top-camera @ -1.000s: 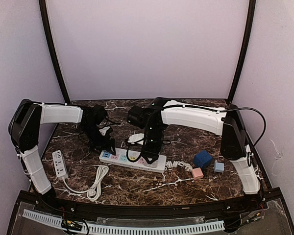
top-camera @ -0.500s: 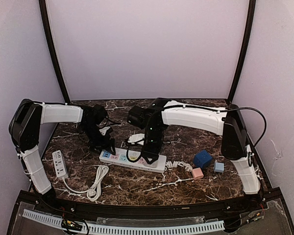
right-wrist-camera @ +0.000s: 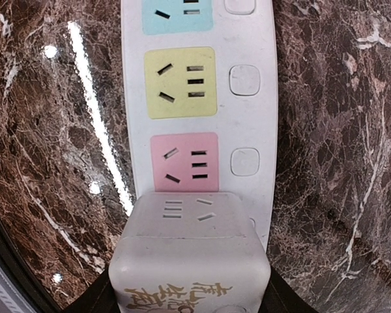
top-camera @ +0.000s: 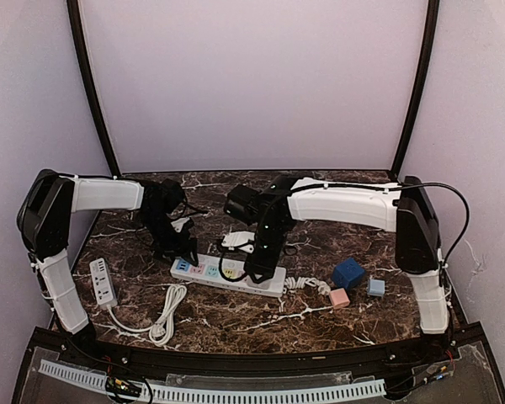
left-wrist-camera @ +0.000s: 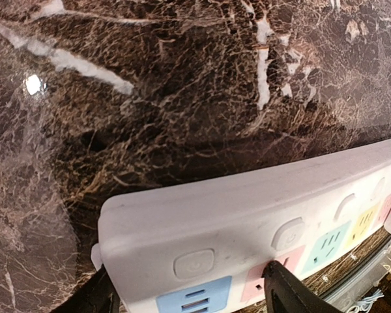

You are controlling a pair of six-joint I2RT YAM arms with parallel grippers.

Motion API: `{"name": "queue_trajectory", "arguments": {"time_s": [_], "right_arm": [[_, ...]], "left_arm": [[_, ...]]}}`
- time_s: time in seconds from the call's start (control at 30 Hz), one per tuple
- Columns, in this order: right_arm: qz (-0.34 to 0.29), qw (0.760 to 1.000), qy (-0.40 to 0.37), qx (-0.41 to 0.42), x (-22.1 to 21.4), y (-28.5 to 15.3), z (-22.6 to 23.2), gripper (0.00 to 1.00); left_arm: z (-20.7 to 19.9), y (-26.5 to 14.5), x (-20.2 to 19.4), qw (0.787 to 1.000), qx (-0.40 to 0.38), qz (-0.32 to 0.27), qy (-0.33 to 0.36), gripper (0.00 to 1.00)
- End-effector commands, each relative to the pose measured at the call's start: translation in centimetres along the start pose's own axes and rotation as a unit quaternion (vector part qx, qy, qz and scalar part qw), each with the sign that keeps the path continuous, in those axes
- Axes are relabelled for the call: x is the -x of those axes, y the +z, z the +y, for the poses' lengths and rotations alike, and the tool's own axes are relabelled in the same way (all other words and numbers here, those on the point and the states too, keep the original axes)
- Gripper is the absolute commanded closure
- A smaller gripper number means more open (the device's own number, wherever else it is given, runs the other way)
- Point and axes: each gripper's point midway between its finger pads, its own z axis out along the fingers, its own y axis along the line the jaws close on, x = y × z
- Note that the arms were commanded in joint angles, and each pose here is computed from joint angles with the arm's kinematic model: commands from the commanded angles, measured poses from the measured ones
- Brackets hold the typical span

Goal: Insert the plug

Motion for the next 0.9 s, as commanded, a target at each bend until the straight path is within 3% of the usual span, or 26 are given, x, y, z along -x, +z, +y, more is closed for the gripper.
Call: {"name": "queue_trajectory", "arguments": {"time_s": [0.0,0.43,0.57,0.63,0.73,0.8,0.87], "right_arm": [[-0.008,0.999,0.014,0.034,-0.2,10.2,2.2,1.00],[-0.050,0.999,0.017,-0.003,1.1,7.1,1.1,1.00],[-0.065,0.998,0.019,-0.017,1.5,5.5,0.7,0.92],[-0.083,0.996,0.021,-0.027,1.9,4.0,0.5,0.82],[-0.107,0.992,0.025,-0.058,2.7,1.7,-0.4,0.56],[-0.127,0.989,0.025,-0.072,3.5,-0.1,-0.7,0.07],[-0.153,0.985,0.022,-0.082,4.4,-2.2,-0.7,0.02]], "left_arm": [[-1.9,1.6,-1.4,0.999,-0.037,0.040,-0.005,0.26],[-2.1,0.8,-0.9,0.999,-0.033,0.029,-0.022,0.27],[-2.0,0.3,-0.6,0.999,-0.027,0.022,-0.023,0.27],[-2.1,0.1,-0.6,0.999,-0.026,0.020,-0.024,0.27],[-2.0,-0.1,-0.7,0.999,-0.023,0.018,-0.027,0.28],[-1.9,-0.2,-0.7,0.999,-0.021,0.016,-0.029,0.28],[-1.9,-0.3,-0.7,0.999,-0.020,0.014,-0.031,0.28]]}}
